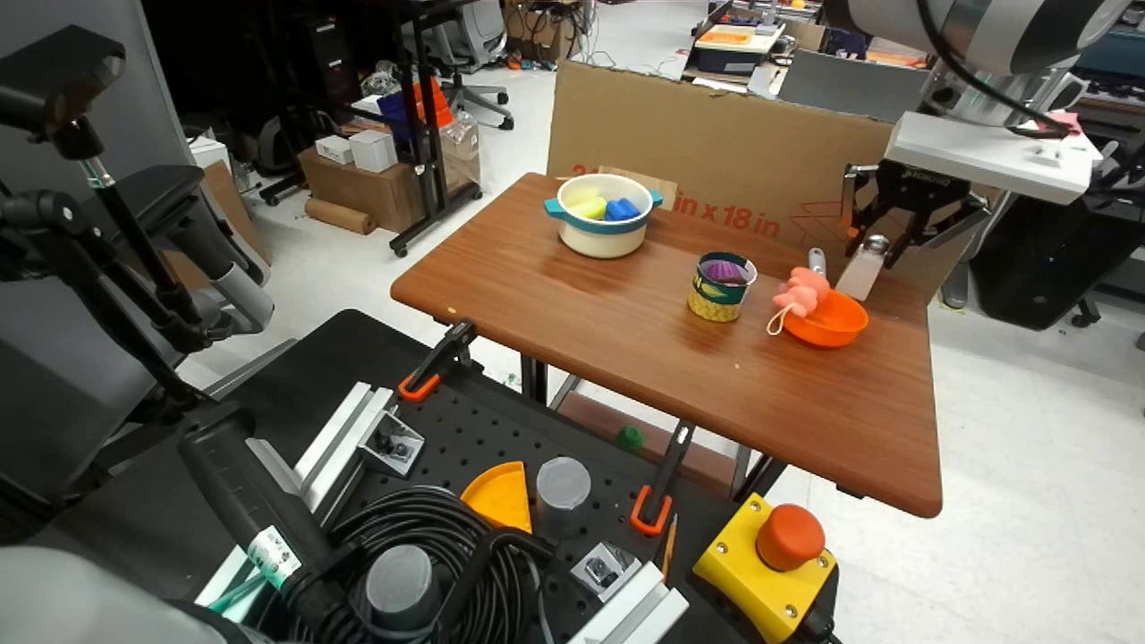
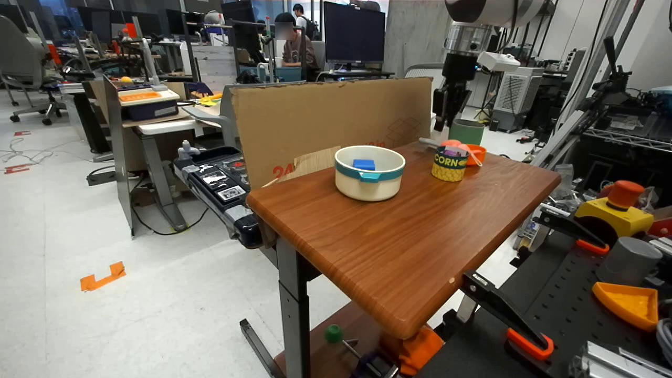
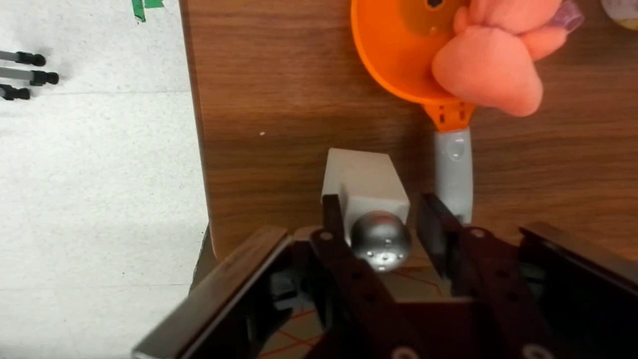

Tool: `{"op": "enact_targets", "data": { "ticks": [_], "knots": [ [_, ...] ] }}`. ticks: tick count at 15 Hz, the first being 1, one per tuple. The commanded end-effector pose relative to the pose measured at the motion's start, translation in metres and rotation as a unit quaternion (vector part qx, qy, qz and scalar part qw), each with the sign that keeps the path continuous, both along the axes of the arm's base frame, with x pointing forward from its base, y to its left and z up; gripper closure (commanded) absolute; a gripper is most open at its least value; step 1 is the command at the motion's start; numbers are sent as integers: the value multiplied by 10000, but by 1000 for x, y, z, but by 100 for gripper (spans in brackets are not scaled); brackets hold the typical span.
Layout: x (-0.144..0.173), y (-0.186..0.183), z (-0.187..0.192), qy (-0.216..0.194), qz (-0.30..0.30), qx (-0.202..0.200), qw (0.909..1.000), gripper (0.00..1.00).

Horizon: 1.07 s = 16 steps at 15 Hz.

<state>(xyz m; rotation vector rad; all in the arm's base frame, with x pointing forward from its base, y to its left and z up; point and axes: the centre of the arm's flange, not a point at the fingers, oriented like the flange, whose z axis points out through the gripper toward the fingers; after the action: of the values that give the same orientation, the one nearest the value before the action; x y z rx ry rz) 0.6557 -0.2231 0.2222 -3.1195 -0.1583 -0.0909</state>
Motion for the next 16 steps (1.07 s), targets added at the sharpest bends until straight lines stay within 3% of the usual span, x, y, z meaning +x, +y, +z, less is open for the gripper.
{"op": "enact_targets", "data": {
  "ticks": [1, 2, 10, 16],
  "knots": [
    [5, -7, -2, -61, 42, 147, 9999, 88],
    [5, -7, -2, -64, 45, 149, 9999, 92],
    [-8, 21, 32, -372, 510, -55, 9980, 92],
    [-35, 66, 76, -1005, 1273, -402, 9859, 92]
  ]
}}
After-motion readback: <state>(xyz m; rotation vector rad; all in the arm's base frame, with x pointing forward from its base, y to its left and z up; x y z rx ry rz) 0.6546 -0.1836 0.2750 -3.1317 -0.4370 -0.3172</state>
